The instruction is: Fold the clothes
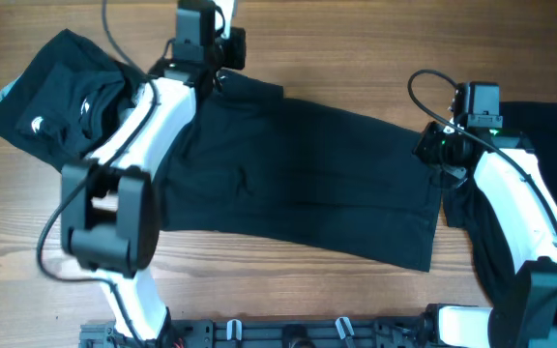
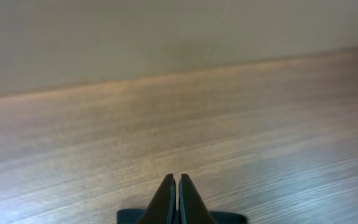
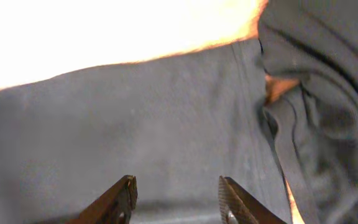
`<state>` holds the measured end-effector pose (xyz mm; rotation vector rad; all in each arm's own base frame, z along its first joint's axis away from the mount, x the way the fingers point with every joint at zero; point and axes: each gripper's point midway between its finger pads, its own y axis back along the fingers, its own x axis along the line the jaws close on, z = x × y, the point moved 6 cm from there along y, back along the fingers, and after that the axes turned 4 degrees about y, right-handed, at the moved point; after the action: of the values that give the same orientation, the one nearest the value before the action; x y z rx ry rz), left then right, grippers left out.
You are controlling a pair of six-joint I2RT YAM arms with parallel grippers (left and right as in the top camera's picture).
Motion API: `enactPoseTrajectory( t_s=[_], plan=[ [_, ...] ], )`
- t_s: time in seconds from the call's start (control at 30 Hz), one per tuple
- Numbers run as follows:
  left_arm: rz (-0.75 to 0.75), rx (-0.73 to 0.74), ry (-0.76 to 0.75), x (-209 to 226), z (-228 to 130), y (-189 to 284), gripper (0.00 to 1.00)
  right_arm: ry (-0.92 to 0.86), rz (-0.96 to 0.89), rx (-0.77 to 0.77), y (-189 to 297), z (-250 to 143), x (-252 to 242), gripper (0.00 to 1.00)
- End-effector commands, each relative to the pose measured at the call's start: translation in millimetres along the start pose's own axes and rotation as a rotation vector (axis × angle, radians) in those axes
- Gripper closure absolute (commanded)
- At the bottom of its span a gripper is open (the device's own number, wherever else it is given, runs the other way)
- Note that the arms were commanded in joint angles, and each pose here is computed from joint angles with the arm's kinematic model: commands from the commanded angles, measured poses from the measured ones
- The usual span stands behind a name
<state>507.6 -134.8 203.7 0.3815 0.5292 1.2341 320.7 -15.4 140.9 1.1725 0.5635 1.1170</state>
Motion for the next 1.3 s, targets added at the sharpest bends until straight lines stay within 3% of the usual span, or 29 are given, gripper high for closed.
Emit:
enactPoseTrajectory(
  t_s=[0.0, 0.07, 0.13, 0.2, 0.43, 0.63, 0.8, 0.87, 0.93, 1.0, 1.07, 1.27],
  plan=[
    [-0.065, 0.066, 0.02, -9, -6, 11, 0.96, 0.009, 0.024, -0.038, 3, 6, 3, 0.5],
    [-0.029, 0.109, 0.025, -5, -14, 11, 0.96, 0.009, 0.024, -0.036, 3, 6, 3, 0.5],
    [0.122, 0.121, 0.019, 14, -22, 4, 0.65, 0.009, 0.022, -0.031, 3, 5, 2, 0.49],
    [0.177, 0.13, 0.022, 26, -32, -9, 0.56, 0.01, 0.033, -0.021, 3, 4, 3, 0.48],
    [0.089, 0.272, 0.116, 42, -92, -58, 0.49, 0.007, 0.056, 0.044, 3, -7, 5, 0.46],
    [0.095, 0.316, 0.119, 45, -112, -70, 0.41, 0.006, 0.05, 0.058, 3, -10, 4, 0.46],
    [0.083, 0.371, 0.129, 48, -139, -84, 0.42, 0.005, 0.043, 0.076, 3, -13, 2, 0.47],
    [0.071, 0.363, 0.13, 46, -137, -85, 0.48, 0.005, 0.04, 0.083, 4, -14, 2, 0.47],
    [0.009, 0.331, 0.134, 40, -130, -87, 0.62, 0.005, 0.039, 0.086, 4, -15, 1, 0.46],
    [-0.058, 0.289, 0.145, 31, -117, -85, 0.86, 0.005, 0.038, 0.09, 4, -16, 1, 0.47],
    [-0.074, 0.244, 0.175, 27, -100, -79, 0.95, 0.005, 0.035, 0.095, 4, -17, 1, 0.47],
    [-0.114, 0.098, 0.154, 12, -38, -39, 0.96, 0.005, 0.035, 0.093, 4, -16, 1, 0.47]
  ],
)
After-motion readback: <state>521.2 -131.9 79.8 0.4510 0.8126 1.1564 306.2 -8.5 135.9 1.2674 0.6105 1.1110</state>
